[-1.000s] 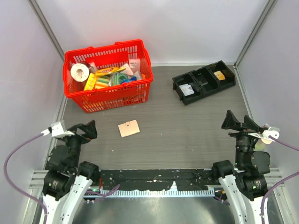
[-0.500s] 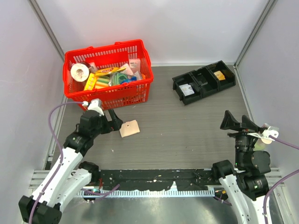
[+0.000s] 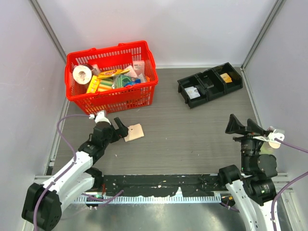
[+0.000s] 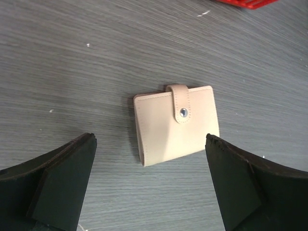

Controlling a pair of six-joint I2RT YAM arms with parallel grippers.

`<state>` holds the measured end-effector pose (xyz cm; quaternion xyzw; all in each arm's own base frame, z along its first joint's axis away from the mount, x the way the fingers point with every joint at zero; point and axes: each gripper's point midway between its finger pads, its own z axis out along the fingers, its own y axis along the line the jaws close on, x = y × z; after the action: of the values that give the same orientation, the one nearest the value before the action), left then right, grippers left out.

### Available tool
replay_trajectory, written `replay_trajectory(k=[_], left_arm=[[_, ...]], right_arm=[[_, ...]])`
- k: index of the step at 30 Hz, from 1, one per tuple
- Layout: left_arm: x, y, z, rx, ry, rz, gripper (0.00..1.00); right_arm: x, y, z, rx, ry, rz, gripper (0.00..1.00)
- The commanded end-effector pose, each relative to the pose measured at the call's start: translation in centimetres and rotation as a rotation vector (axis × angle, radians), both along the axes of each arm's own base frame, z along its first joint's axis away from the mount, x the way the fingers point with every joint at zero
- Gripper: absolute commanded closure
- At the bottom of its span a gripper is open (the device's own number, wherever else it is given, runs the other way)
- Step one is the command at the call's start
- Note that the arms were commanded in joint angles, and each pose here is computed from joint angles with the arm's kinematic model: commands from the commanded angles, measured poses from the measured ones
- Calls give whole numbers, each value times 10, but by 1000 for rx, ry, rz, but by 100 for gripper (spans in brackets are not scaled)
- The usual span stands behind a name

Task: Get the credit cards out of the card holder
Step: Move the card holder to the center of the board.

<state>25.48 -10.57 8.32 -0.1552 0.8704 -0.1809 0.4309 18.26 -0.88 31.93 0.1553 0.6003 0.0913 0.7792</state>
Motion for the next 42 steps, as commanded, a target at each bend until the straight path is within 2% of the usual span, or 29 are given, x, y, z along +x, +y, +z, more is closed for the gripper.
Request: replay_trajectory(k=[1,8,14,17,20,22,28,32,35,37,39,42], left_arm=[[28,8,17,-72,-156,183,2],[36,-5,-9,-107,-106,207,17],[35,-25,-31,-109,-32,134,37],[28,-34,-43,-77,10,75,52],[20,-41,-52,-44,49,6,70],[14,-48,-55,-30,60,-64,76],[-4,-93,-54,-19,88,-386,84],[-11,-122,-52,-14,111,-594,85],[-12,-135,-56,55,166,-725,74],[-9,-135,-57,108,206,-751,68],[0,-136,-50,131,187,-735,56],[10,-138,-26,111,116,-684,30]], right_arm=[[-2,-1,9,7,-40,-1,16],[0,0,6,-1,-33,-3,15],[0,0,6,-6,-34,-1,16],[0,1,6,-7,-34,2,16],[0,1,6,-10,-34,6,16],[1,3,5,-13,-32,13,16],[1,18,9,-41,-50,96,20],[9,41,6,-67,-6,211,22],[18,44,-3,-39,100,211,19],[26,53,-11,-38,191,245,14],[34,65,-24,-47,297,296,13],[47,83,-50,-77,469,373,12]])
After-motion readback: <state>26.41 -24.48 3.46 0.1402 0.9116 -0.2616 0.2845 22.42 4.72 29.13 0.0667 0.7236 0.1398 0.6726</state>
